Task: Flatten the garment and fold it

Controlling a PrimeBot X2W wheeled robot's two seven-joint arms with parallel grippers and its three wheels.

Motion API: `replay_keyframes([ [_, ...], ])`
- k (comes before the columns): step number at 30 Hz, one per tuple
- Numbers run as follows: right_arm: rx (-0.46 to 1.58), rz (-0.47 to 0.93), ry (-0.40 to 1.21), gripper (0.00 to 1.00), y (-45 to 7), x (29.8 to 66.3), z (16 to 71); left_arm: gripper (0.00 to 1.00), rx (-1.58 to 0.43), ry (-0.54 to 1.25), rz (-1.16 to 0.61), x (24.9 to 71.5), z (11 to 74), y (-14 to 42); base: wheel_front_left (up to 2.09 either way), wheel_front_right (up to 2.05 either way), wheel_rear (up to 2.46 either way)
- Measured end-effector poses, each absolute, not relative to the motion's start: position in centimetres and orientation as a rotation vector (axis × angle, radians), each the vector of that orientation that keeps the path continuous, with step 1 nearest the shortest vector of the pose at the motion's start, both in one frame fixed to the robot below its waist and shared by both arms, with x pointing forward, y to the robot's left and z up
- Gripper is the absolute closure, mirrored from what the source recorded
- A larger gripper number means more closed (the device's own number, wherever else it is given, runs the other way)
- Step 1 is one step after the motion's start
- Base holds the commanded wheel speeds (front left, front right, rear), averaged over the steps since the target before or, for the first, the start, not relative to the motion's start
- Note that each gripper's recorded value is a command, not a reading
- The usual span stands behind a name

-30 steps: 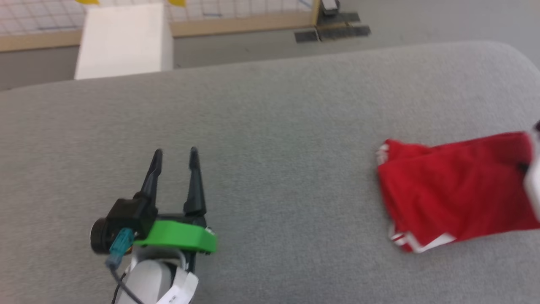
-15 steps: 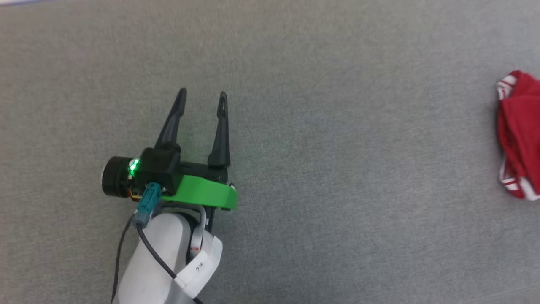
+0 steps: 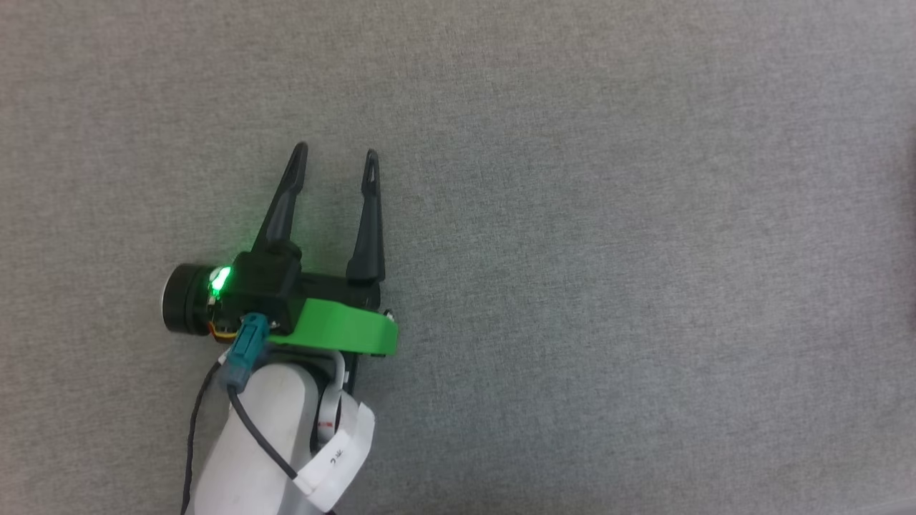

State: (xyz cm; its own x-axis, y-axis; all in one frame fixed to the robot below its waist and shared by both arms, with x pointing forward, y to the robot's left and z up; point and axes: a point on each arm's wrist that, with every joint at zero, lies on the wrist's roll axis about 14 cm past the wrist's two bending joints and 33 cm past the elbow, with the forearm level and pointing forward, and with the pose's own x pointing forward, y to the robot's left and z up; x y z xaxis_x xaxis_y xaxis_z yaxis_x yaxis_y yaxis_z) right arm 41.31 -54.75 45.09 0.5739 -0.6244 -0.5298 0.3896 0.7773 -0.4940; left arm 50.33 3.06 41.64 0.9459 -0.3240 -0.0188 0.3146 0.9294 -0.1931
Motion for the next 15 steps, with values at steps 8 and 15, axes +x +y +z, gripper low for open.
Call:
replay_keyframes([
  [8, -0.252, -0.423, 0.298, 0.00, -48.8, 48.4, 53.3, 0.00, -0.202, 0.047, -0.257, 48.3, 43.4, 5.7, 0.00, 0.00, 0.00],
  [15, -0.107, -0.151, -0.139, 0.00, -37.9, 50.5, 63.8, 0.00, -0.205, -0.039, -0.184, 46.1, 48.1, 8.9, 0.00, 0.00, 0.00],
])
